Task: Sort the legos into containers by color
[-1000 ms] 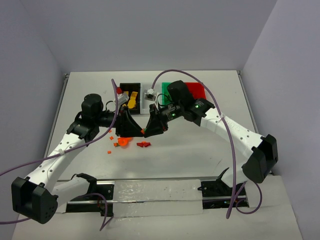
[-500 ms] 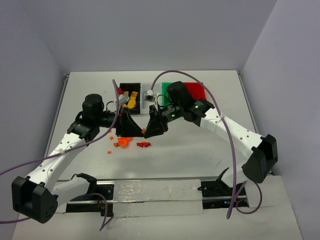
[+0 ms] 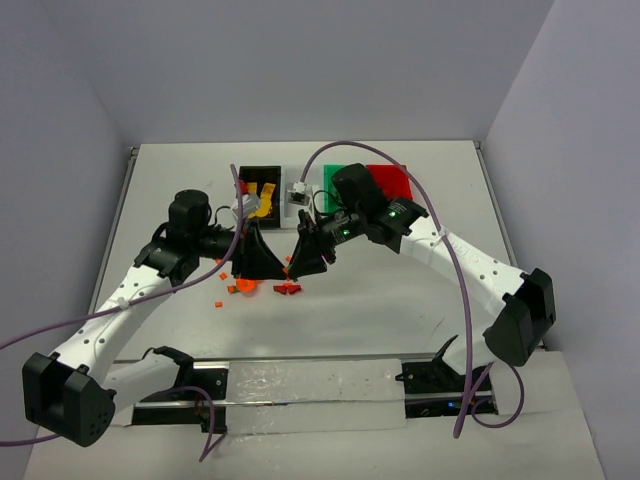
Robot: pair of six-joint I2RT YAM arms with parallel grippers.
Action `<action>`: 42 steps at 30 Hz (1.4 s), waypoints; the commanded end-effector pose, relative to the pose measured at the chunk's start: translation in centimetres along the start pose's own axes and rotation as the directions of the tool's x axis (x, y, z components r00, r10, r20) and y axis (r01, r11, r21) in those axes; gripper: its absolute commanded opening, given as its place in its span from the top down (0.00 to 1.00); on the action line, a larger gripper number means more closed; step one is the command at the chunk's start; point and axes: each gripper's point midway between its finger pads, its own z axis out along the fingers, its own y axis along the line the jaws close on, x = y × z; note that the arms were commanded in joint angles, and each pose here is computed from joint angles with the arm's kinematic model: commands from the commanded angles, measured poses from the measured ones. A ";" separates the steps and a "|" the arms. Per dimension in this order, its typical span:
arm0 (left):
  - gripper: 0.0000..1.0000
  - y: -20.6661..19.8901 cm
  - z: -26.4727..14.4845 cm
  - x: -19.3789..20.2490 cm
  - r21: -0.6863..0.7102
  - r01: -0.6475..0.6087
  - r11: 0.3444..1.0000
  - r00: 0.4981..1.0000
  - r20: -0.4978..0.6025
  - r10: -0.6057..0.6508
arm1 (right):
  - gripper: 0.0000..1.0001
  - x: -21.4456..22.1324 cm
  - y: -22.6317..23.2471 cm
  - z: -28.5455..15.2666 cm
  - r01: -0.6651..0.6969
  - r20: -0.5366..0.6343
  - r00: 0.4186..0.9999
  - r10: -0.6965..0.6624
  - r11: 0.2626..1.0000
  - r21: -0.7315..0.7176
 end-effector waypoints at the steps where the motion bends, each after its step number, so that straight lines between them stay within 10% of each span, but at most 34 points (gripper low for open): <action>1: 1.00 -1.0 -0.2 -1.0 0.015 -0.075 0.997 0.997 0.006 0.075 | 0.59 -1.4 0.8 -0.7 0.056 0.025 0.998 -0.056 0.998 -0.008; 11: 1.00 0.0 -0.2 -0.5 -0.033 -0.075 0.997 0.997 -0.003 0.075 | 1.00 -1.2 1.4 -0.9 0.069 0.026 0.997 -0.068 0.997 -0.031; 26: 1.00 5.6 -1.5 0.7 -0.294 -0.082 0.952 0.997 -0.036 0.074 | 1.00 -1.7 -6.8 -7.0 0.000 0.083 0.996 -0.020 0.972 0.235; 35: 1.00 17.7 -3.5 -9.3 -0.719 -0.068 0.692 0.996 -0.012 0.085 | 1.00 -3.7 -22.1 -13.1 -0.116 0.141 0.990 0.011 0.632 0.767; 42: 1.00 25.5 -2.7 -14.9 -0.832 -0.039 0.554 0.989 0.046 0.139 | 1.00 -2.8 -29.6 -15.6 -0.161 0.150 0.987 0.058 0.404 0.901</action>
